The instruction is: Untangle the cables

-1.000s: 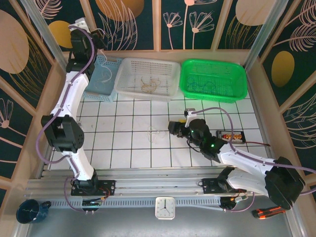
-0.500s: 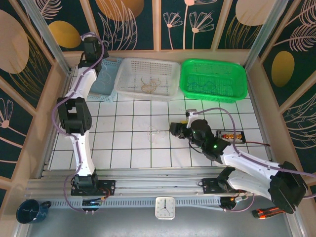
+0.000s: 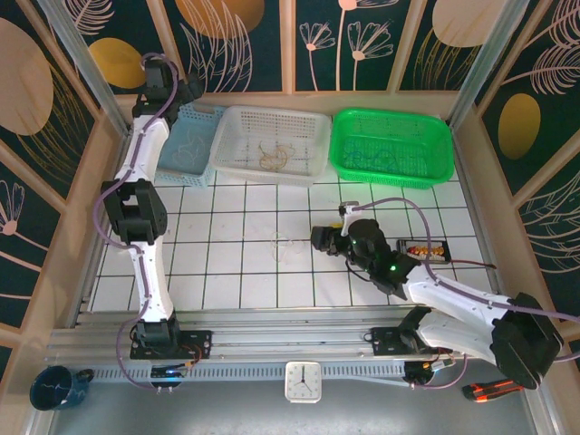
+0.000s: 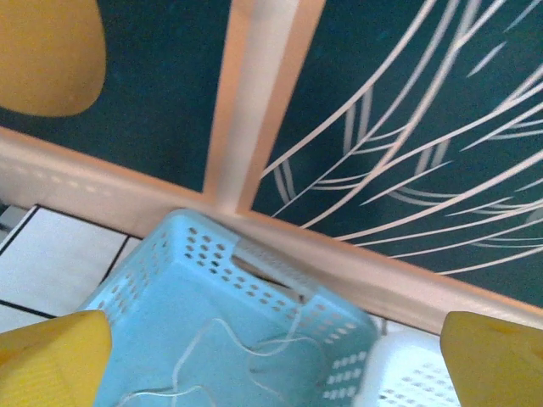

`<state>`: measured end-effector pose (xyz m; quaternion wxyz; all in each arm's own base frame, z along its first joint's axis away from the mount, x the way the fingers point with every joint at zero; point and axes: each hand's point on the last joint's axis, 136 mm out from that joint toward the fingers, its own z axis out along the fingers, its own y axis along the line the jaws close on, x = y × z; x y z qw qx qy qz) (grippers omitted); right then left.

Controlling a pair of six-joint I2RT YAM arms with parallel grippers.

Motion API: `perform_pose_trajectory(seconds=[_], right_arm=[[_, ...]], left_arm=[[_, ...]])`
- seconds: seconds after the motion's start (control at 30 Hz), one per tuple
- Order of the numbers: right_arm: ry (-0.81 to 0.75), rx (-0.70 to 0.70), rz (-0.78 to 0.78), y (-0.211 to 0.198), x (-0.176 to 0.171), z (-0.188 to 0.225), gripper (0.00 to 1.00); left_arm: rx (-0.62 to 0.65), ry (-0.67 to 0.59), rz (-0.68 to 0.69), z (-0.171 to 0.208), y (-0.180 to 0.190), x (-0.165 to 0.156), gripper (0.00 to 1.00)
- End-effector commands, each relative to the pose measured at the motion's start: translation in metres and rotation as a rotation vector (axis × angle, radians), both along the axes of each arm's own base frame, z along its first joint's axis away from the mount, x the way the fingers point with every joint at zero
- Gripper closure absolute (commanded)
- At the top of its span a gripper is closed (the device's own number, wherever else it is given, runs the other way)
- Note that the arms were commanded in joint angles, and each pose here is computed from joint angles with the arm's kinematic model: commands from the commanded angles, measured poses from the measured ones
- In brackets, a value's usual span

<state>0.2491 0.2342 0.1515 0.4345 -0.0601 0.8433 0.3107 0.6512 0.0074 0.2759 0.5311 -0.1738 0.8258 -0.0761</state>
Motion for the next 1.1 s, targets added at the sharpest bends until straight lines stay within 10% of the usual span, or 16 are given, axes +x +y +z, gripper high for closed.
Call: perform_pose_trajectory(seconds=[0.0, 0.77, 1.07], right_arm=[[-0.009, 0.029, 0.006, 0.006, 0.002, 0.003, 0.40], [0.247, -0.092, 0.016, 0.037, 0.017, -0.083, 0.49], [0.310, -0.114, 0.065, 0.054, 0.012, -0.105, 0.53]], left_arm=[[-0.107, -0.026, -0.080, 0.037, -0.020, -0.022, 0.01], [-0.424, 0.037, -0.484, -0.070, -0.180, -0.250, 0.01], [-0.466, 0.073, -0.491, -0.097, -0.194, -0.275, 0.01]])
